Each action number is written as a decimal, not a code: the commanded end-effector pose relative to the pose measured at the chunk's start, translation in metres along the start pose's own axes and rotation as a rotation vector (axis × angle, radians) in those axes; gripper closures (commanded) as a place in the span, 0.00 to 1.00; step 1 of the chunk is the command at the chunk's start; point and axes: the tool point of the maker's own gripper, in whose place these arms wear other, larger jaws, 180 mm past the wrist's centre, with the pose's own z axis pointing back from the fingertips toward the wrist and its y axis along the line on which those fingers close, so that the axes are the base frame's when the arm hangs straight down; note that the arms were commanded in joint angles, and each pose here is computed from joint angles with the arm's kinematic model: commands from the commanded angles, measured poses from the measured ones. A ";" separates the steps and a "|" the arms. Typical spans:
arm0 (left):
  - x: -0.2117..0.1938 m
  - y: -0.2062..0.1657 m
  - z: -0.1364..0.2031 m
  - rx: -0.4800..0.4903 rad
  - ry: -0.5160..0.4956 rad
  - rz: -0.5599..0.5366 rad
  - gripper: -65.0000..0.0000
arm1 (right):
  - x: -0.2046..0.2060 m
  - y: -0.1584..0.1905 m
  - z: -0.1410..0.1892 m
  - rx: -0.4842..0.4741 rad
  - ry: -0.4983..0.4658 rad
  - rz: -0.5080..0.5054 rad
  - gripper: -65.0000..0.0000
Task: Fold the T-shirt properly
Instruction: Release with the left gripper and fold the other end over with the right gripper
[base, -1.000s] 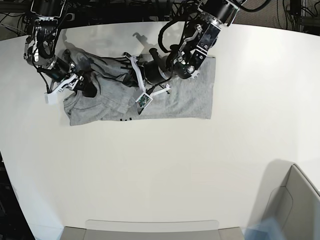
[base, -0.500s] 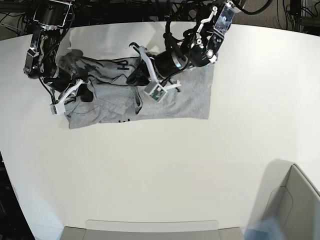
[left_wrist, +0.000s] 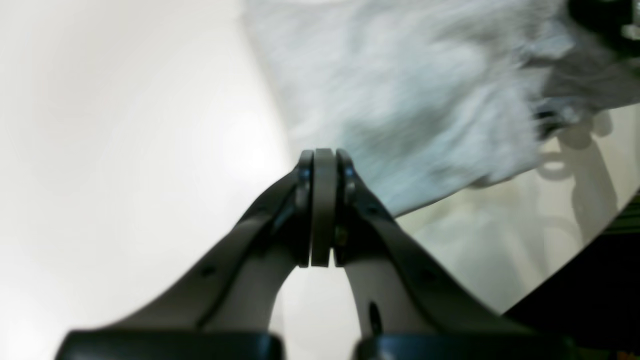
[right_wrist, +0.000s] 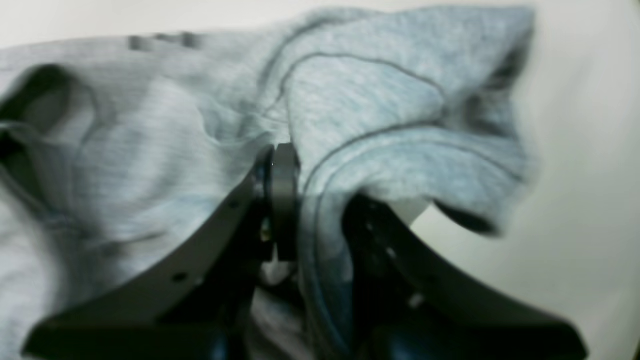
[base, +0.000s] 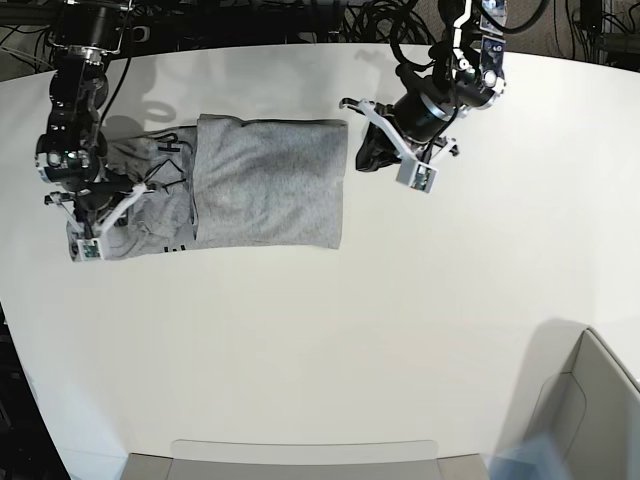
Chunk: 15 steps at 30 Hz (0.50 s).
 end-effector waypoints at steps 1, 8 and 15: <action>0.006 0.004 0.005 0.009 -0.019 0.000 1.00 | 0.024 0.008 0.010 -0.017 -0.065 0.040 1.00; -0.004 0.044 0.020 0.119 0.056 0.035 1.00 | 0.050 0.087 0.034 -0.050 -0.116 0.268 1.00; -0.001 0.066 0.030 0.182 0.037 0.057 1.00 | 0.061 0.157 0.043 -0.054 -0.164 0.438 1.00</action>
